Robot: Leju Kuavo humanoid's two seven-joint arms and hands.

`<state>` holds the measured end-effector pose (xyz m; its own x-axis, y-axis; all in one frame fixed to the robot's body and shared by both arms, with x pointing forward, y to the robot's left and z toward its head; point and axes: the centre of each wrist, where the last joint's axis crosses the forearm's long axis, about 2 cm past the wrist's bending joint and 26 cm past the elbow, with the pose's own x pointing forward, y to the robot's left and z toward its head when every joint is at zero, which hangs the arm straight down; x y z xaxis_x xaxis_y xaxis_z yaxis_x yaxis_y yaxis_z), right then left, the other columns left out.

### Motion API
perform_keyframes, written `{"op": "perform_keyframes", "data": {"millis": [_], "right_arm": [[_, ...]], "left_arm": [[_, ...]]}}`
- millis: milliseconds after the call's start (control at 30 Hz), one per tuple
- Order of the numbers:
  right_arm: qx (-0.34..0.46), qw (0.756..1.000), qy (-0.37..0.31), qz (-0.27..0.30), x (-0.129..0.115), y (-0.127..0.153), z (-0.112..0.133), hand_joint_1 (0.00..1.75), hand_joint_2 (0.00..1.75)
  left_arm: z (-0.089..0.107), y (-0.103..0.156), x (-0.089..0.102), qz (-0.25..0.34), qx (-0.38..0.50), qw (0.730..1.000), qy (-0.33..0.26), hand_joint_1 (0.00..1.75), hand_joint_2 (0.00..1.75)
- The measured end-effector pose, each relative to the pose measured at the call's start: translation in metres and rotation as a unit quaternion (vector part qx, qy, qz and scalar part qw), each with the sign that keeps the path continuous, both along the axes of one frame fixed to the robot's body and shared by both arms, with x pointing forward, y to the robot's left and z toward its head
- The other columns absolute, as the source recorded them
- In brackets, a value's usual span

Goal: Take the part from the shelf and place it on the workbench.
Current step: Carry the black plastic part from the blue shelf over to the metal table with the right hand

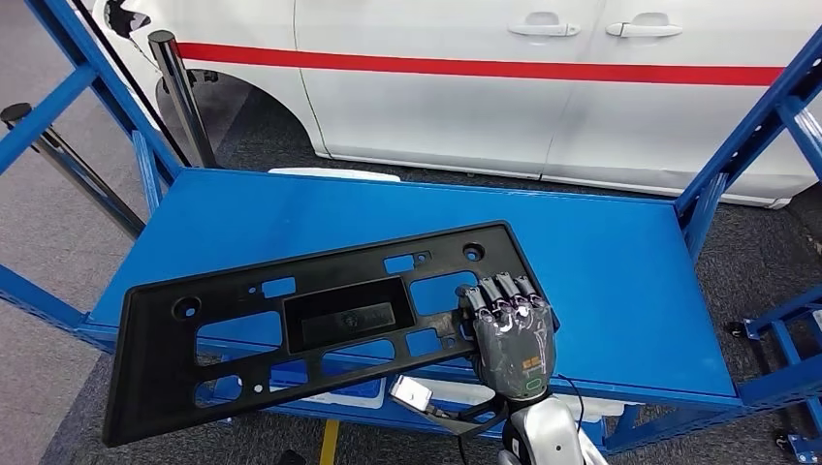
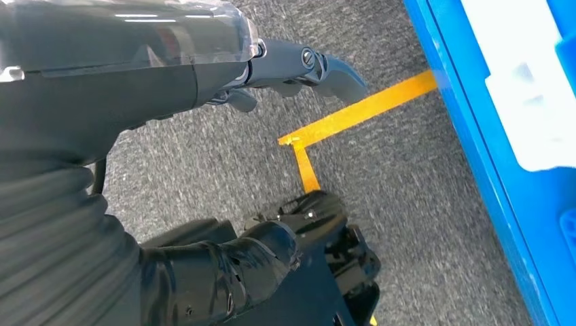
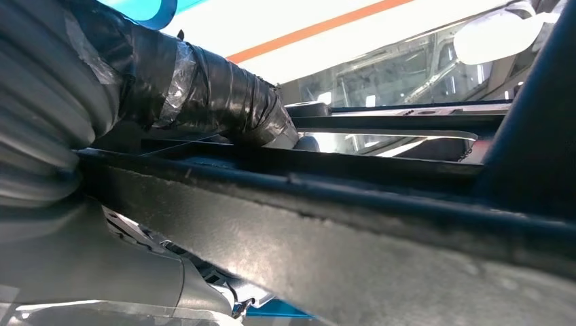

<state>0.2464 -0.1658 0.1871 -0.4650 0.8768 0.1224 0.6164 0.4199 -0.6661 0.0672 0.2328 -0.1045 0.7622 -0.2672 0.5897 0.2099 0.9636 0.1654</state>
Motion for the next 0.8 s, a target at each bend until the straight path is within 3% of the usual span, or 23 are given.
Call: {"op": "perform_keyframes", "data": {"millis": [800], "right_arm": [[0.004,1.0,0.008,0.0,-0.0005,0.0,-0.0021,1.75,1.75]], "left_arm": [[-0.0005,0.0002,-0.0027,0.0,0.0,1.0,0.002,0.0,1.75]]}}
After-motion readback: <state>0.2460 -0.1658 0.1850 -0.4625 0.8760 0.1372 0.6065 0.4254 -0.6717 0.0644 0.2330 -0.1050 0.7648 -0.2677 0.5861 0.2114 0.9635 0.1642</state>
